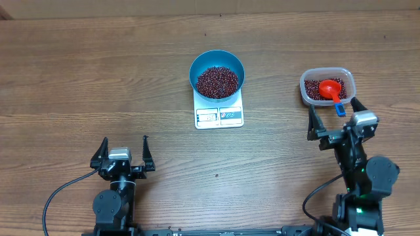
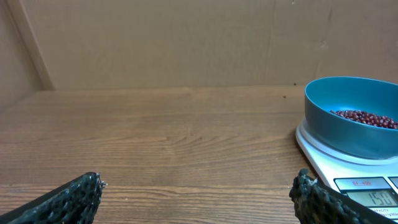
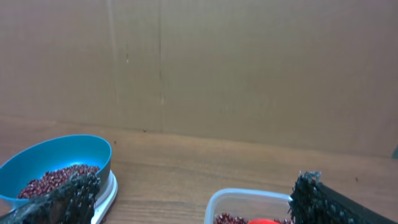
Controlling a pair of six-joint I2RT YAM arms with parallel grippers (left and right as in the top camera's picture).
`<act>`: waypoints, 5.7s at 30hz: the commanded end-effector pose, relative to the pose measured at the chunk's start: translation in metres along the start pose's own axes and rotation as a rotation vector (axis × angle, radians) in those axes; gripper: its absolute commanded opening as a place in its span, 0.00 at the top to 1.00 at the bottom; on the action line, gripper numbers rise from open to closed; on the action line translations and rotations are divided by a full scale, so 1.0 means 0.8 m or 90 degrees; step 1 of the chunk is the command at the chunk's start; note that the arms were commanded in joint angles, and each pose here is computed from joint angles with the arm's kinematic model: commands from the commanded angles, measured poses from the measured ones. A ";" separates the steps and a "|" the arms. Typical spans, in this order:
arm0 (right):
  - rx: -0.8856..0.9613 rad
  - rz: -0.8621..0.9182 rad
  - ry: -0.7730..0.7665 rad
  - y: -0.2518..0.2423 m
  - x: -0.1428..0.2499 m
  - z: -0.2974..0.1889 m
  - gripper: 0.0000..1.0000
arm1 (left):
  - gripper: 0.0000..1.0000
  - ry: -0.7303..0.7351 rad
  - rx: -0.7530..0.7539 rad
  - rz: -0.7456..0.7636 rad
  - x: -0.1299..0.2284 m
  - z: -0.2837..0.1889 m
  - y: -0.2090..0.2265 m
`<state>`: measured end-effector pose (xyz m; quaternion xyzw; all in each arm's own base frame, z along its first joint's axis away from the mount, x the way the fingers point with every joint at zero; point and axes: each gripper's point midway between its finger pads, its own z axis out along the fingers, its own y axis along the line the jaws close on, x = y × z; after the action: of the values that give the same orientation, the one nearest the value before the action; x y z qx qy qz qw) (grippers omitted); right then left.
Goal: Scoop item into bowl and weigh 150g on scale
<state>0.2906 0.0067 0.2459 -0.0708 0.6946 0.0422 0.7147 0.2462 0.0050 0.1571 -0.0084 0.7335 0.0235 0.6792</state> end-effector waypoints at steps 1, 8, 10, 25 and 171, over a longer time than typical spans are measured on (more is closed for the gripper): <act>-0.002 -0.002 -0.025 0.004 0.002 -0.005 0.00 | 0.00 -0.004 -0.010 -0.009 -0.001 0.000 0.004; 0.000 -0.005 -0.036 0.008 0.023 -0.017 0.00 | 0.00 -0.004 -0.010 -0.009 -0.001 0.000 0.004; 0.000 -0.005 -0.036 0.010 0.034 -0.021 0.00 | 0.01 -0.004 -0.010 -0.009 -0.001 0.000 0.004; 0.004 0.021 0.004 0.014 0.077 -0.033 0.00 | 0.00 -0.004 -0.010 -0.009 -0.001 0.000 0.004; 0.037 0.125 0.028 0.031 0.092 -0.055 0.00 | 0.00 -0.004 -0.010 -0.009 -0.001 0.000 0.004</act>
<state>0.2456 0.0201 0.1709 0.0161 0.7175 0.0868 0.6909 0.2462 0.0050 0.1571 -0.0084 0.7335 0.0235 0.6792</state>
